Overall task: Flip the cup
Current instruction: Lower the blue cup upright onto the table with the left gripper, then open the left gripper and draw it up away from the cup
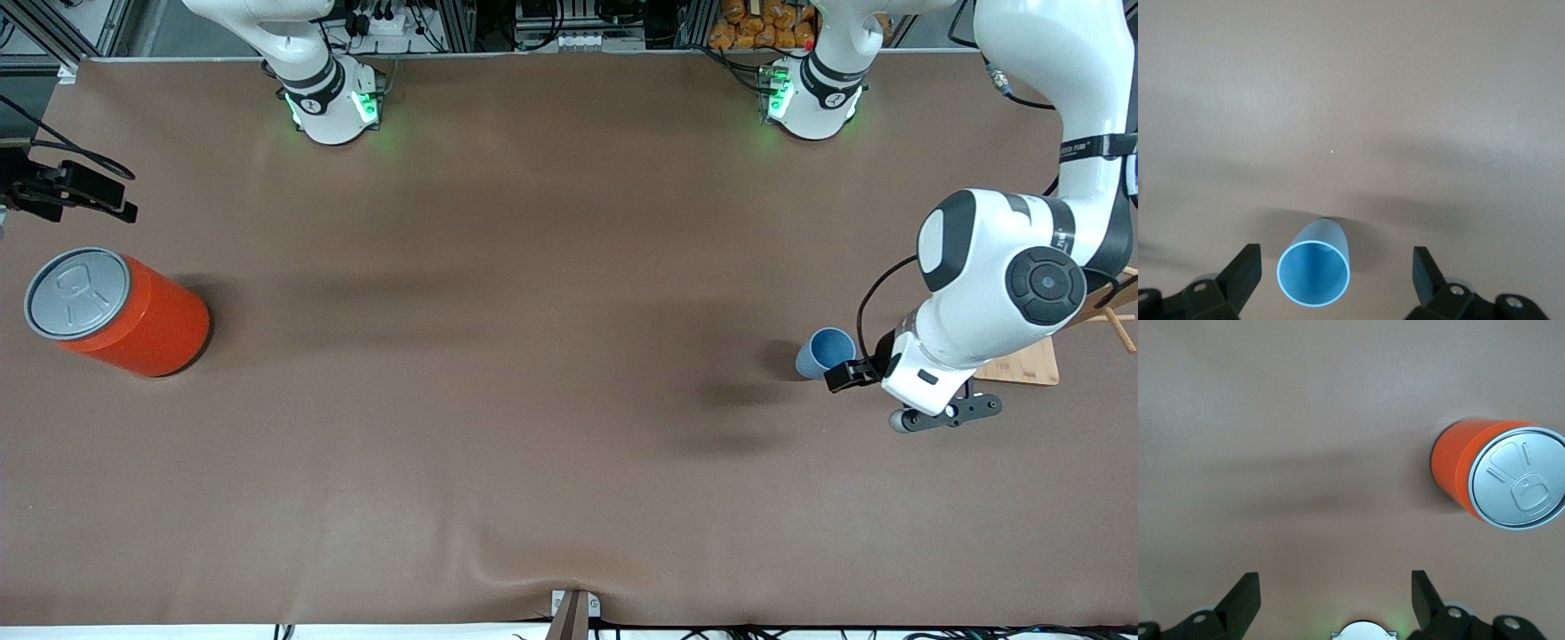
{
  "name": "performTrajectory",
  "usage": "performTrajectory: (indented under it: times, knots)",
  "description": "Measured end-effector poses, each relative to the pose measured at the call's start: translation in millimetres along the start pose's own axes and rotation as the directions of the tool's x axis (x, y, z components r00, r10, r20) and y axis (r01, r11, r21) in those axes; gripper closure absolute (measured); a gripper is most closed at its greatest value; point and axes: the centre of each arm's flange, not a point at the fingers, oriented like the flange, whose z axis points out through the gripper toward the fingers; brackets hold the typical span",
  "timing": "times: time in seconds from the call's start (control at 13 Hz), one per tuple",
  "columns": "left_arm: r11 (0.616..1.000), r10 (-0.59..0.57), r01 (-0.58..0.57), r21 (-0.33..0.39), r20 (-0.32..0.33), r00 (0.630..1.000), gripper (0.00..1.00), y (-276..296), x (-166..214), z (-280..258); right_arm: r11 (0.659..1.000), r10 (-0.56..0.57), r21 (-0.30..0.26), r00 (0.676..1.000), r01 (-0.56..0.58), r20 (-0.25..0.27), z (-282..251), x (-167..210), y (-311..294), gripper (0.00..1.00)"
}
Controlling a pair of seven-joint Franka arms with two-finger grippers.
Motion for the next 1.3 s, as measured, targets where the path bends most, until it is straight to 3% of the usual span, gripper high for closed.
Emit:
performTrajectory:
  times: [0.54,1.0,1.3]
  knots:
    - [0.998,0.062,-0.062,0.011,-0.009,0.998,0.0,-21.0,-8.9,-84.1,1.0,0.002,0.0,1.0,-0.002,0.0,-0.2,0.0,0.6,0.0]
    - [0.998,0.063,-0.064,0.029,0.029,0.998,0.0,-40.5,-92.1,-223.2,1.0,0.004,0.0,1.0,-0.004,-0.001,-0.5,-0.1,1.4,0.0]
    - [0.996,0.081,-0.081,0.026,-0.001,0.997,0.0,-72.7,-111.2,-261.6,1.0,0.005,0.0,1.0,-0.005,-0.001,-0.5,-0.1,1.5,0.0]
